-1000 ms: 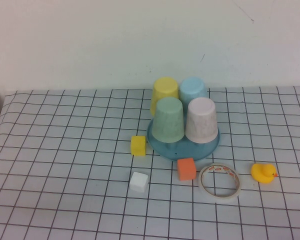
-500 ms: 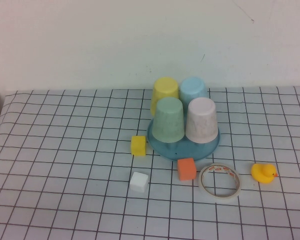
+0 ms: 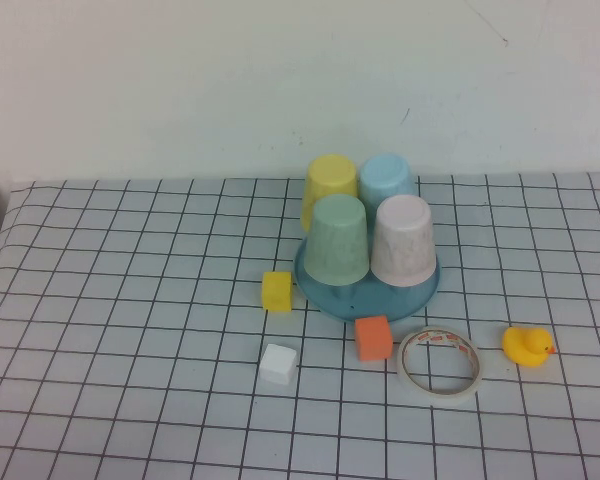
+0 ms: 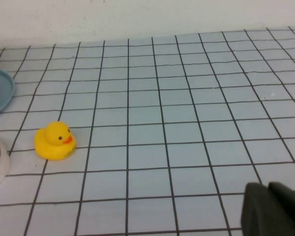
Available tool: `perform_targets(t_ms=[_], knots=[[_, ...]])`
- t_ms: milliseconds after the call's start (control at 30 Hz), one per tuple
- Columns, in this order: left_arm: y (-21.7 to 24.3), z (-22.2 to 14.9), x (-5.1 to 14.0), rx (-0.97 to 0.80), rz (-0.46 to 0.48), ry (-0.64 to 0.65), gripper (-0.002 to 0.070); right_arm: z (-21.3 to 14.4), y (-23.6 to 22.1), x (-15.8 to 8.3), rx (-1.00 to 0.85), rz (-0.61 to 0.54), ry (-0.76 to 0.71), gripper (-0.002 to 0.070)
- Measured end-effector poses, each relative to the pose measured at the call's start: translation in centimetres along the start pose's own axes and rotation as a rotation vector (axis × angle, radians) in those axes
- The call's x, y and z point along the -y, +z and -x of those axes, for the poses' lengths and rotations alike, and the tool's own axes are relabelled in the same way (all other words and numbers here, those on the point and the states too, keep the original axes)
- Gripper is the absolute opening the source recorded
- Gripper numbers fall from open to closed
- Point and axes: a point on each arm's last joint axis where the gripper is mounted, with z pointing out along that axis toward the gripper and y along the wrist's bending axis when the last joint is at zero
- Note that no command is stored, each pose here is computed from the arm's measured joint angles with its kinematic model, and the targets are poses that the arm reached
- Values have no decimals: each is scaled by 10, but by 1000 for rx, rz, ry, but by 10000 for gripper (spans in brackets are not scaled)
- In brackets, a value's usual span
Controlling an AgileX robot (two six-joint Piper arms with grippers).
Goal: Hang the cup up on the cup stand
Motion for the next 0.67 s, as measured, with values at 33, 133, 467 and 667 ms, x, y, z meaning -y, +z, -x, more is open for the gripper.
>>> perform_targets(t_ms=[33, 133, 467, 667], knots=[[1, -5, 0, -21, 9, -19, -1, 0, 0, 0, -2, 0, 0, -1], [3, -17, 0, -67, 26, -47, -1, 0, 0, 0, -2, 0, 0, -1], [2, -28, 2, -175, 13, -57, -1, 0, 0, 0, -5, 0, 1, -1], [2, -29, 2, -187, 9, -66, -1, 0, 0, 0, -5, -1, 1, -1]])
